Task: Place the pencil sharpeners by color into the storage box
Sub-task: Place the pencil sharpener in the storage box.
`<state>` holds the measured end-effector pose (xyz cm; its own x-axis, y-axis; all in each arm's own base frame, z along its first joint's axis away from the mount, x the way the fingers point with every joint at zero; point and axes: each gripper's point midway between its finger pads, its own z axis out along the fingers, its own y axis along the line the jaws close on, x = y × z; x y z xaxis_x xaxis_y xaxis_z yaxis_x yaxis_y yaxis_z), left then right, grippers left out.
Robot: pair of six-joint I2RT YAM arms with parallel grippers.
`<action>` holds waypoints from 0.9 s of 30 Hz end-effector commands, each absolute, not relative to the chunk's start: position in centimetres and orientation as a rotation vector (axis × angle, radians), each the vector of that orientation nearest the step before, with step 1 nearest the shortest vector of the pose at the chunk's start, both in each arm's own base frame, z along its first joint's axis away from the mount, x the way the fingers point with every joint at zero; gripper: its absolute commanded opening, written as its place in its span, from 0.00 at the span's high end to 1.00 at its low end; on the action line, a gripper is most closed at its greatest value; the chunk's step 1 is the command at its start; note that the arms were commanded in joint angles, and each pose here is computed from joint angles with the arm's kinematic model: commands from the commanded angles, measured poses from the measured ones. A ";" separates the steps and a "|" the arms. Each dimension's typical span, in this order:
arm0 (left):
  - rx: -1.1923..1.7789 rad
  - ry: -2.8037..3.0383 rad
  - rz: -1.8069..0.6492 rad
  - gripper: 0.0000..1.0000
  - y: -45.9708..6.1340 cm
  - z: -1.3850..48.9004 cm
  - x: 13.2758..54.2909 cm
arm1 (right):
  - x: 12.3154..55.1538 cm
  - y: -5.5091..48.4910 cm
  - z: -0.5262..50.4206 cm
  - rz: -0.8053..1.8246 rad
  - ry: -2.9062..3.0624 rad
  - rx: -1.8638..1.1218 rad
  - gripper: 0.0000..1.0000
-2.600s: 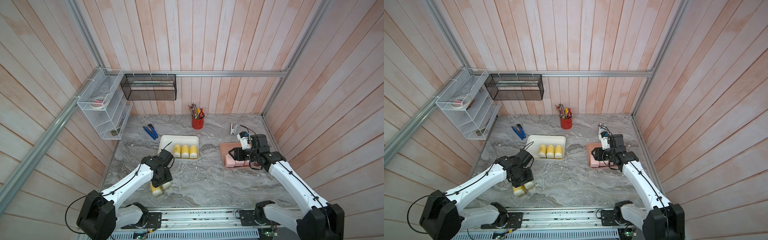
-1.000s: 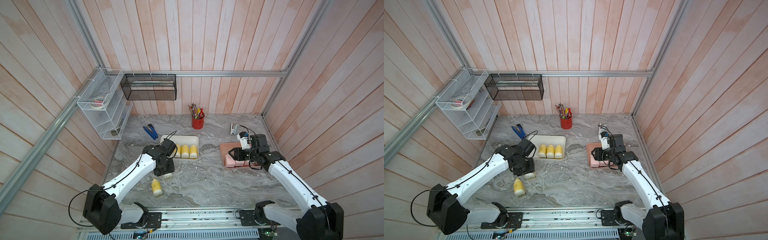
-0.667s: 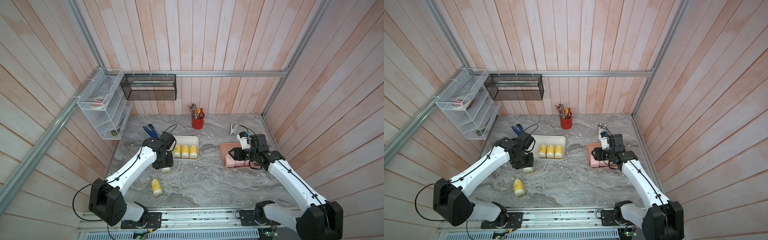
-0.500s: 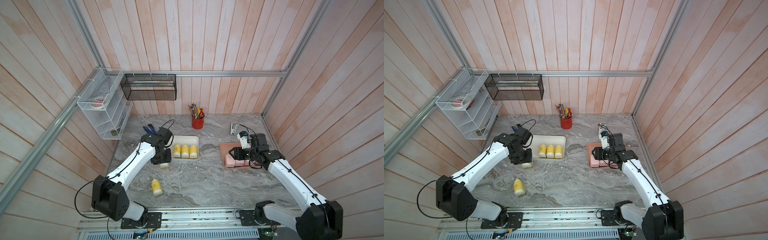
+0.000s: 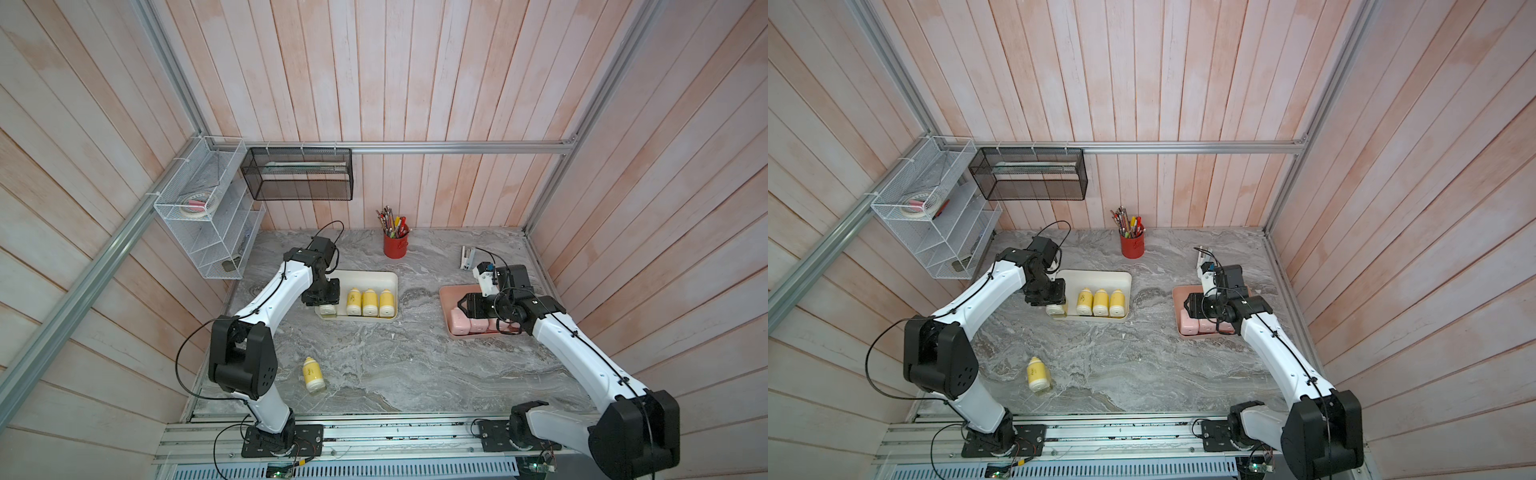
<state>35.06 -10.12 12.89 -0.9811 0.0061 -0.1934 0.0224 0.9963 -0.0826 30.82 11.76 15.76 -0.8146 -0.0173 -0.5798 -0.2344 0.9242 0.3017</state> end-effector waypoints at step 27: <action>0.052 2.947 -0.227 0.59 -12.1 10.5 37.9 | 31.5 12.0 15.0 0.478 2.496 -0.180 0.40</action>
<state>37.77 -11.57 10.84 -0.9833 0.0331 -0.1791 0.0557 0.9909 -0.1228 31.43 11.80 15.06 -0.8213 -0.0186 -0.5702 -0.2274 0.9273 0.2972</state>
